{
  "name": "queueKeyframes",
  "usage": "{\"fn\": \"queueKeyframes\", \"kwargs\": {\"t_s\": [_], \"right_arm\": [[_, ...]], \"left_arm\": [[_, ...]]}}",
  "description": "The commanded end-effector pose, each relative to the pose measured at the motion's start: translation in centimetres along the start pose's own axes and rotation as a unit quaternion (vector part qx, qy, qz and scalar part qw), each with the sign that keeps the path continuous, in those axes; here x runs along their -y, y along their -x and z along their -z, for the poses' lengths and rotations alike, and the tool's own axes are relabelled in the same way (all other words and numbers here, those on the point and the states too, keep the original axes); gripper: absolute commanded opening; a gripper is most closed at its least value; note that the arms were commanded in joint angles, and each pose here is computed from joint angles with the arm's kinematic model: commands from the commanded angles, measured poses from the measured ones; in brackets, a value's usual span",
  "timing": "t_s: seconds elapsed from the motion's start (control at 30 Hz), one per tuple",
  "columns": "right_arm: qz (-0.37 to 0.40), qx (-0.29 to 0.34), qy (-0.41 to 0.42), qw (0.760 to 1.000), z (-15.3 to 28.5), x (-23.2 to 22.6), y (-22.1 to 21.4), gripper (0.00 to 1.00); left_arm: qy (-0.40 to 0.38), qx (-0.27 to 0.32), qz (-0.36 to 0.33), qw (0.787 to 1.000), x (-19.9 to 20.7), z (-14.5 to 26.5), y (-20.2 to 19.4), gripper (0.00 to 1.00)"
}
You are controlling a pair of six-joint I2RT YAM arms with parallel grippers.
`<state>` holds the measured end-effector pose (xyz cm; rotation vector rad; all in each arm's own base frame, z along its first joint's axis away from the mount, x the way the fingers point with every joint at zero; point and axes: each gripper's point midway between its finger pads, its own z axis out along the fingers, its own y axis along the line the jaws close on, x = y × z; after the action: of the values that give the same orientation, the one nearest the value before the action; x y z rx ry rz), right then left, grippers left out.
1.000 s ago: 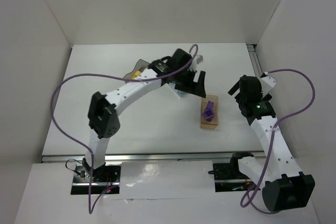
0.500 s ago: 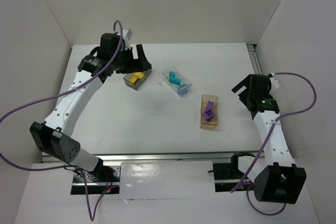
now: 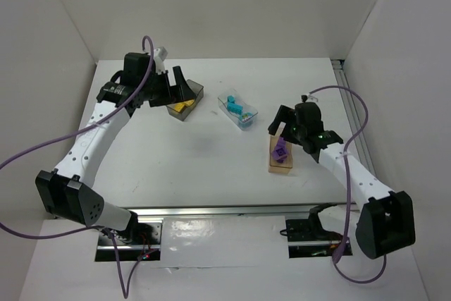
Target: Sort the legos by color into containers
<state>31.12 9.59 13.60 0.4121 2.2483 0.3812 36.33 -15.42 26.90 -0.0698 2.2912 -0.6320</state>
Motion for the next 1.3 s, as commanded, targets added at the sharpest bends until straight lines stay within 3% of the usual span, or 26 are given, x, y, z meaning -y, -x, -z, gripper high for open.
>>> {"fn": "queueKeyframes", "kwargs": {"t_s": [0.0,0.13,0.3,0.5,0.7,1.03,1.27], "right_arm": [[0.017,0.004,0.022,1.0,-1.6,-1.2,0.7,0.98],[0.034,-0.051,0.016,0.998,-3.6,-1.4,-1.8,0.98],[0.045,-0.075,0.019,0.996,-3.6,-1.9,-3.9,0.98],[0.068,-0.073,0.023,0.995,-0.6,-1.7,-5.1,0.98],[0.083,-0.116,0.025,0.989,0.8,-1.0,-6.9,0.98],[0.066,-0.035,0.025,0.997,-1.7,-2.5,-1.9,0.98],[0.069,-0.073,0.021,0.995,-4.1,-2.0,-3.6,0.98]], "left_arm": [[-0.032,0.027,-0.003,0.999,1.4,1.0,1.3,0.98],[-0.027,0.025,0.001,0.999,0.9,0.9,1.2,0.98],[-0.024,0.018,0.001,1.0,0.3,0.5,0.9,0.98],[-0.027,0.022,0.003,0.999,0.3,0.5,1.2,0.98],[-0.037,0.017,0.002,0.999,0.5,0.2,1.1,0.98],[-0.041,0.014,0.002,0.999,0.6,0.4,0.8,0.98],[-0.043,0.018,0.001,0.999,0.8,0.5,1.1,0.98]]}}
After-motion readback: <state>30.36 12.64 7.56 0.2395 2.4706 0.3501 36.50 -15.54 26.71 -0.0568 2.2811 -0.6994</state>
